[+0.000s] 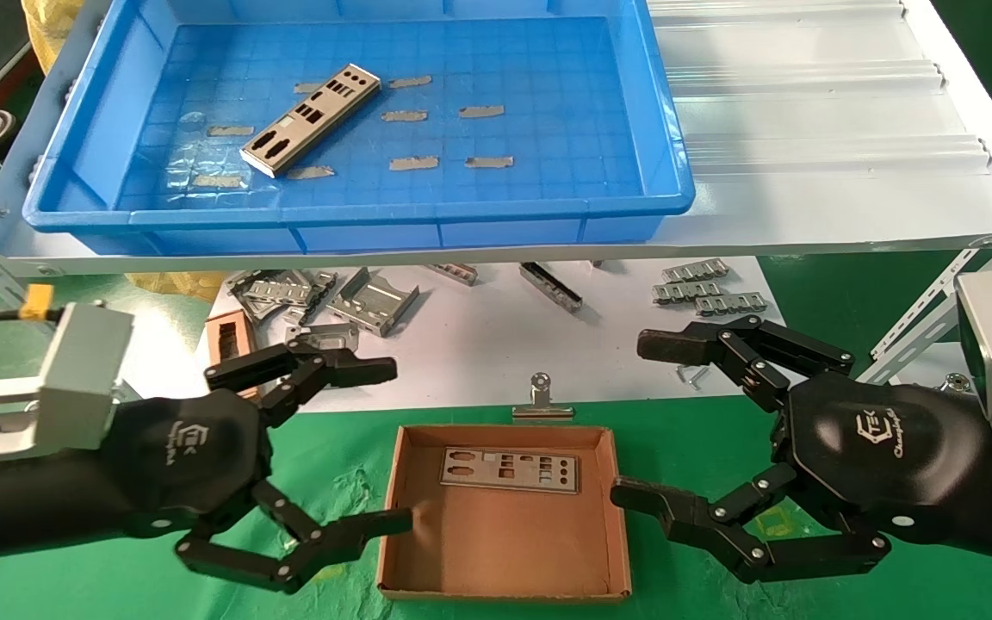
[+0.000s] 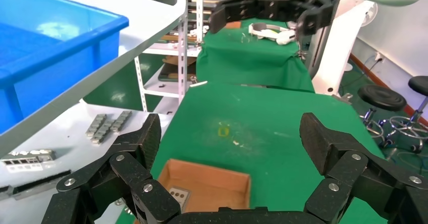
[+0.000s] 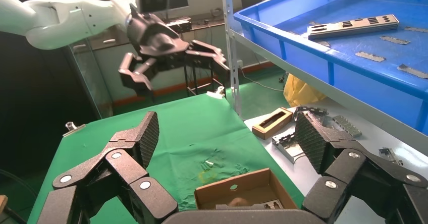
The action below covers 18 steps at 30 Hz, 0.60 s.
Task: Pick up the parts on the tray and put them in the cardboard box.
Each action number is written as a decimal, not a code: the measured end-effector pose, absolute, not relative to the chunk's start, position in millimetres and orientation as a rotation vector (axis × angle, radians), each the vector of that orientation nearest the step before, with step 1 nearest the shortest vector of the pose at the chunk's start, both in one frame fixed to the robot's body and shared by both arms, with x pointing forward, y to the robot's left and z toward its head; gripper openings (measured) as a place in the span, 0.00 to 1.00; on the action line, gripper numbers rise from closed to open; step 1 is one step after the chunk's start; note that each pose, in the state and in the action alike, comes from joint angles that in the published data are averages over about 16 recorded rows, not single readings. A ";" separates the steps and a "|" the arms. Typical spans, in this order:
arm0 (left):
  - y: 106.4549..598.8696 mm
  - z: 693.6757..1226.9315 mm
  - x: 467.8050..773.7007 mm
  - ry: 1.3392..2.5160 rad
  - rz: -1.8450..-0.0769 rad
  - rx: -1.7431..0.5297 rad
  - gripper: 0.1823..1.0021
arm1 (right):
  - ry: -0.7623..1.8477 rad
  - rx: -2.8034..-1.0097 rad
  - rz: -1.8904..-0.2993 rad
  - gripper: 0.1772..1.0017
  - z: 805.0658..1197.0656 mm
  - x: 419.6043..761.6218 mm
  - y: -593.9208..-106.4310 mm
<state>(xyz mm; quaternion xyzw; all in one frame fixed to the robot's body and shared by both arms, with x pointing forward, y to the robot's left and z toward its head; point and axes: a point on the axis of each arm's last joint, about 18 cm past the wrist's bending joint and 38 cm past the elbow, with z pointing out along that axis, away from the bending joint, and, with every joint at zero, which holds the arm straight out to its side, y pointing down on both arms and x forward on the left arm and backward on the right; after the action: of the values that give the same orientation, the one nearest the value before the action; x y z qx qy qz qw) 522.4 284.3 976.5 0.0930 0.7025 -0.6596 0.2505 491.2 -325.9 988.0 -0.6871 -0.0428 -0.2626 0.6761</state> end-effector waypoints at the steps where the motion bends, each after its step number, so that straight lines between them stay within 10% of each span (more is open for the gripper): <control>1: 285.9 978.0 518.6 1.912 -1.797 0.255 1.00 | -0.096 -1.545 -0.591 1.00 988.0 491.2 -325.9; 18: 300.8 993.3 470.6 1.926 -1.796 0.286 1.00 | -0.096 -1.545 -0.591 1.00 987.9 491.2 -326.0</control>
<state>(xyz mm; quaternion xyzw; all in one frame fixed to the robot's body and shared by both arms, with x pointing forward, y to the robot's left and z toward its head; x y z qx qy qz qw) 470.6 300.8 993.3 0.1049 0.7050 -0.6577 0.2437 491.2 -326.0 987.9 -0.6871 -0.0426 -0.2627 0.6761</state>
